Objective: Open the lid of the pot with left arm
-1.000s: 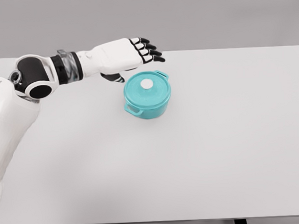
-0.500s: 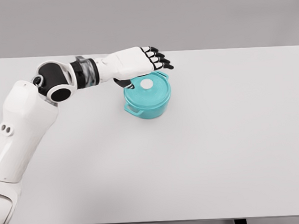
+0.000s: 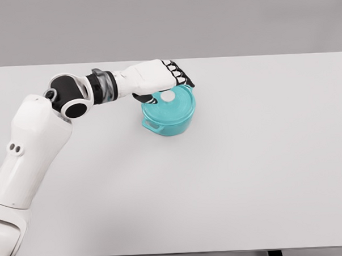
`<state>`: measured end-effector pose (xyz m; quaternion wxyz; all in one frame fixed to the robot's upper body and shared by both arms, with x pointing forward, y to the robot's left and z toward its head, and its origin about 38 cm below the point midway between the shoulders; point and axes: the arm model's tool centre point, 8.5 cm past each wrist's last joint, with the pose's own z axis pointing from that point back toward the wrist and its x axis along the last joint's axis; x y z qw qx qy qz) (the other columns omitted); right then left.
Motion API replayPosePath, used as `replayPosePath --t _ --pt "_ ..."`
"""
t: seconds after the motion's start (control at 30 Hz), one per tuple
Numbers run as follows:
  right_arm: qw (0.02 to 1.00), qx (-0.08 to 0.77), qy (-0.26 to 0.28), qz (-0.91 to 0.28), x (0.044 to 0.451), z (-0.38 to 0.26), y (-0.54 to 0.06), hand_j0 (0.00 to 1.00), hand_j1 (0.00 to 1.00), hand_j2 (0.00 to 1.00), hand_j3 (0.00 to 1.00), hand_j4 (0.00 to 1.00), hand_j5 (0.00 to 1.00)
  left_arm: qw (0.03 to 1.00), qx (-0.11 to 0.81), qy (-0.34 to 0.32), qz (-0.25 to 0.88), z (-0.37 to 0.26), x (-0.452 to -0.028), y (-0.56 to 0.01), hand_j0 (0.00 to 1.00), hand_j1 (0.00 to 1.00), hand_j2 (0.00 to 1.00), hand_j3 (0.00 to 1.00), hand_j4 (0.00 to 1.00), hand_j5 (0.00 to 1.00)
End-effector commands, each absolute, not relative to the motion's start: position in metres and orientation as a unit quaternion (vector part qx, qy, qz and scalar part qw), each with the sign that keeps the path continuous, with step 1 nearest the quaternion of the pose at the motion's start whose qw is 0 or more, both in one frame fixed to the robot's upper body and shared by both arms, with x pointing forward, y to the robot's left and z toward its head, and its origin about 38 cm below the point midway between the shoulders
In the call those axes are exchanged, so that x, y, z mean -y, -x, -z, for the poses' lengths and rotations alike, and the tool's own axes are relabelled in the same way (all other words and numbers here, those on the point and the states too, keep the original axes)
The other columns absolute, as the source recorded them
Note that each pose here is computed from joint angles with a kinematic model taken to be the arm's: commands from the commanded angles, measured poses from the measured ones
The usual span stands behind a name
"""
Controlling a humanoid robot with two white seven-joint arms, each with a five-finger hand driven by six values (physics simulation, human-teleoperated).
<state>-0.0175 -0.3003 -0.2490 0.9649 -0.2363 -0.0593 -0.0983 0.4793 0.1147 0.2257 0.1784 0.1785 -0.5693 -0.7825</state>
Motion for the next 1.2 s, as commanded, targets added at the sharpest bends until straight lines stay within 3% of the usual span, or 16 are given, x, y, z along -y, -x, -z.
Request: replayPosePath --t 0.0,0.5,1.17 --pt "0.965 0.06 0.236 0.099 0.3 0.249 0.017 1.0 1.0 1.0 1.0 1.0 1.0 0.181 0.57 -0.176 0.782 -0.225 -0.114 -0.48 0.88 0.88 0.88 0.88 0.88 0.88" --pt "0.965 0.06 0.236 0.099 0.3 0.249 0.017 1.0 1.0 1.0 1.0 1.0 1.0 0.185 0.568 -0.172 0.783 -0.218 -0.116 -0.478 0.87 0.87 0.87 0.87 0.87 0.87" --pt "0.965 0.06 0.236 0.099 0.3 0.249 0.017 1.0 1.0 1.0 1.0 1.0 1.0 0.185 0.564 -0.168 0.787 -0.214 -0.113 -0.477 0.78 0.78 0.78 0.78 0.78 0.78"
